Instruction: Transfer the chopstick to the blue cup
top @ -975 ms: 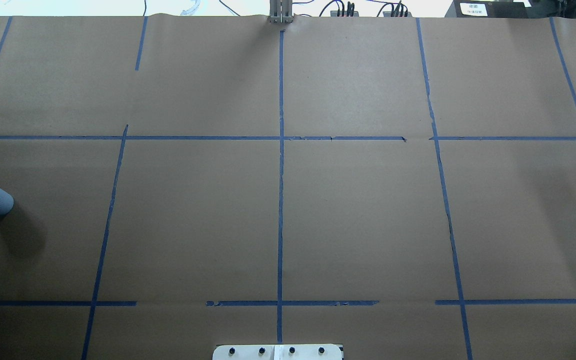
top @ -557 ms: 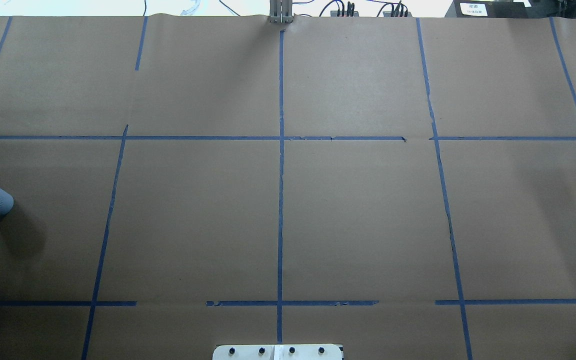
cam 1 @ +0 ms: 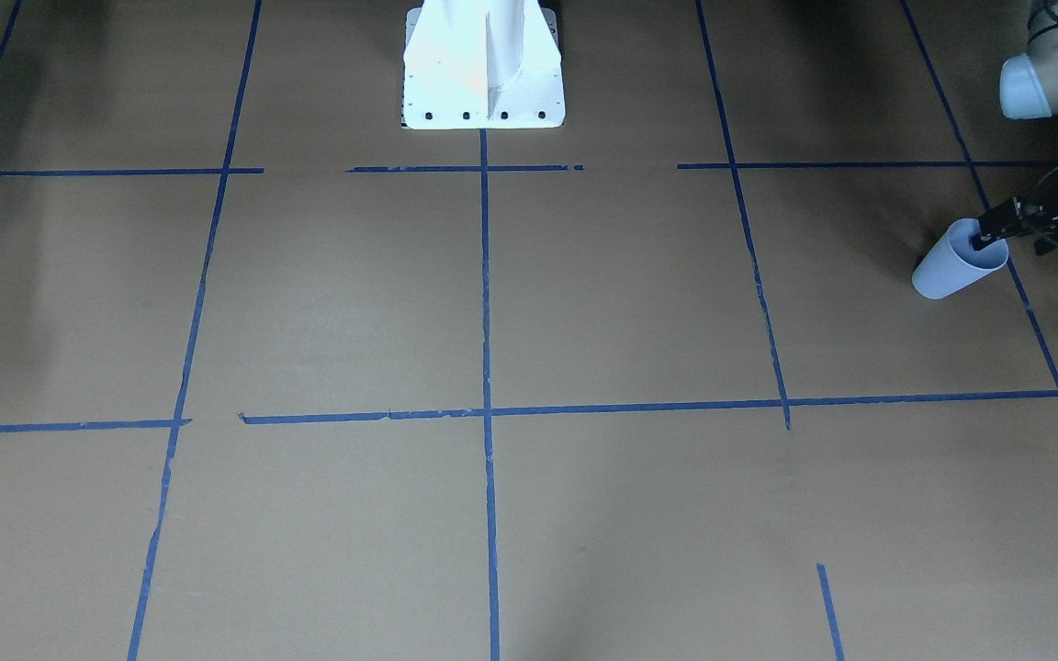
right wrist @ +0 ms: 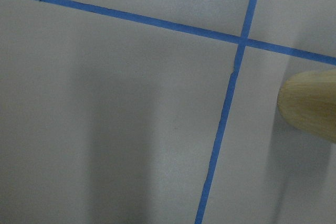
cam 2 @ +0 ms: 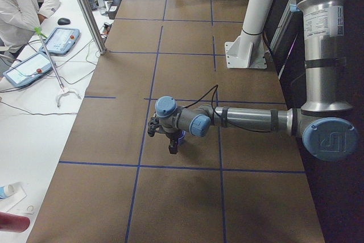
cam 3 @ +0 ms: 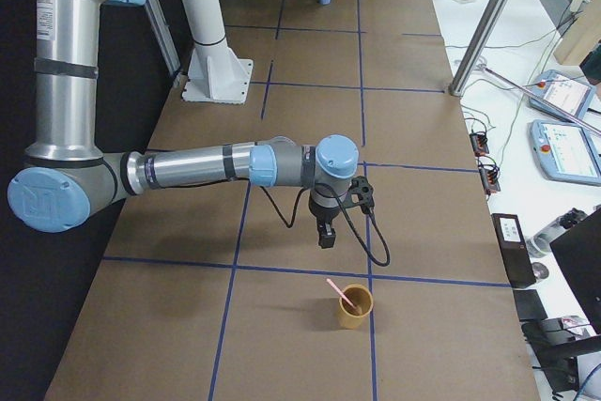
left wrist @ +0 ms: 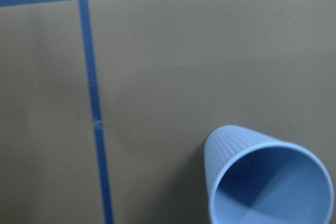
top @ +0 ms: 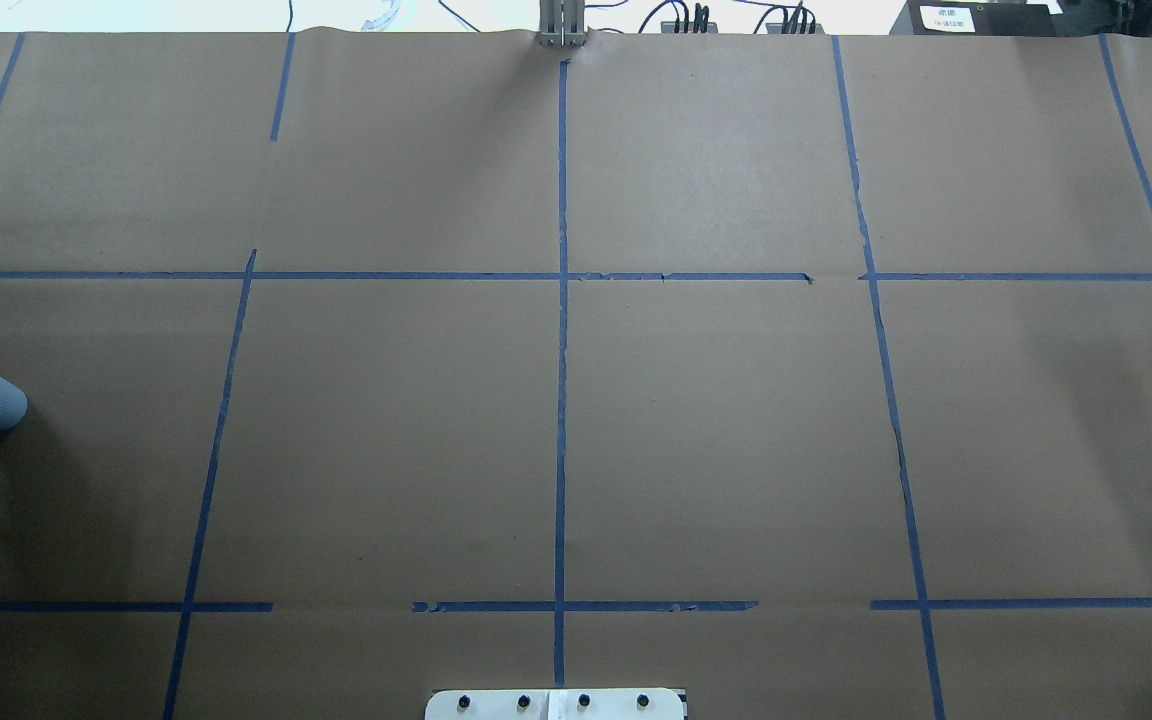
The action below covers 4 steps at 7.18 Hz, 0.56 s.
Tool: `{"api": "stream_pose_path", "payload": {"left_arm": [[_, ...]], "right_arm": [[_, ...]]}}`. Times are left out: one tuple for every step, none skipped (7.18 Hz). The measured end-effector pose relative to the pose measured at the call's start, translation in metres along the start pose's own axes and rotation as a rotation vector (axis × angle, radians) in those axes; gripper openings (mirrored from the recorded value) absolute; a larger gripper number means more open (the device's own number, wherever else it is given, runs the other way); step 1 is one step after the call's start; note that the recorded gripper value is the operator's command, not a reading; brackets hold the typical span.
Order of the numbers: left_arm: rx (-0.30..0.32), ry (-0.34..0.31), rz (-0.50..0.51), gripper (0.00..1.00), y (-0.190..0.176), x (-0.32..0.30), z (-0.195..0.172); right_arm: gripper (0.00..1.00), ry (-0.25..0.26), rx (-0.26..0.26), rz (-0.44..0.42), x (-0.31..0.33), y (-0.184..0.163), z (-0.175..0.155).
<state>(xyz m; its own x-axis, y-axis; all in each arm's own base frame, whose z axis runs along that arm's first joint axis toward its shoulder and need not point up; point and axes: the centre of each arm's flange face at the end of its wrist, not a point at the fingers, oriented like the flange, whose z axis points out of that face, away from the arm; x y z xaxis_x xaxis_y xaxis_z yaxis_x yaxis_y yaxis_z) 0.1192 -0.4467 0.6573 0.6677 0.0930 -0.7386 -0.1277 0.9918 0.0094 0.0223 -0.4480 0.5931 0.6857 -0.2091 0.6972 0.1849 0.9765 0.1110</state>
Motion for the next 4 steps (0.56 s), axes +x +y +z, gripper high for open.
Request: {"api": "stream_pose_path", "payload": {"left_arm": [[-0.004,0.005,0.005,0.05,-0.004,0.000,0.011],[-0.003,0.012,-0.001,0.00,-0.007,0.003,0.013],[0.007,0.021,-0.024,0.00,-0.015,0.012,0.011],[0.021,0.039,-0.067,0.00,-0.025,0.029,0.004]], "right_arm": [[1.00,0.000,-0.001,-0.001,0.000,0.000,0.000],[1.00,0.000,-0.002,-0.001,0.000,0.000,0.001],[1.00,0.000,-0.002,-0.001,0.000,0.000,0.001],[1.00,0.000,-0.002,-0.001,-0.001,0.000,0.001]]}}
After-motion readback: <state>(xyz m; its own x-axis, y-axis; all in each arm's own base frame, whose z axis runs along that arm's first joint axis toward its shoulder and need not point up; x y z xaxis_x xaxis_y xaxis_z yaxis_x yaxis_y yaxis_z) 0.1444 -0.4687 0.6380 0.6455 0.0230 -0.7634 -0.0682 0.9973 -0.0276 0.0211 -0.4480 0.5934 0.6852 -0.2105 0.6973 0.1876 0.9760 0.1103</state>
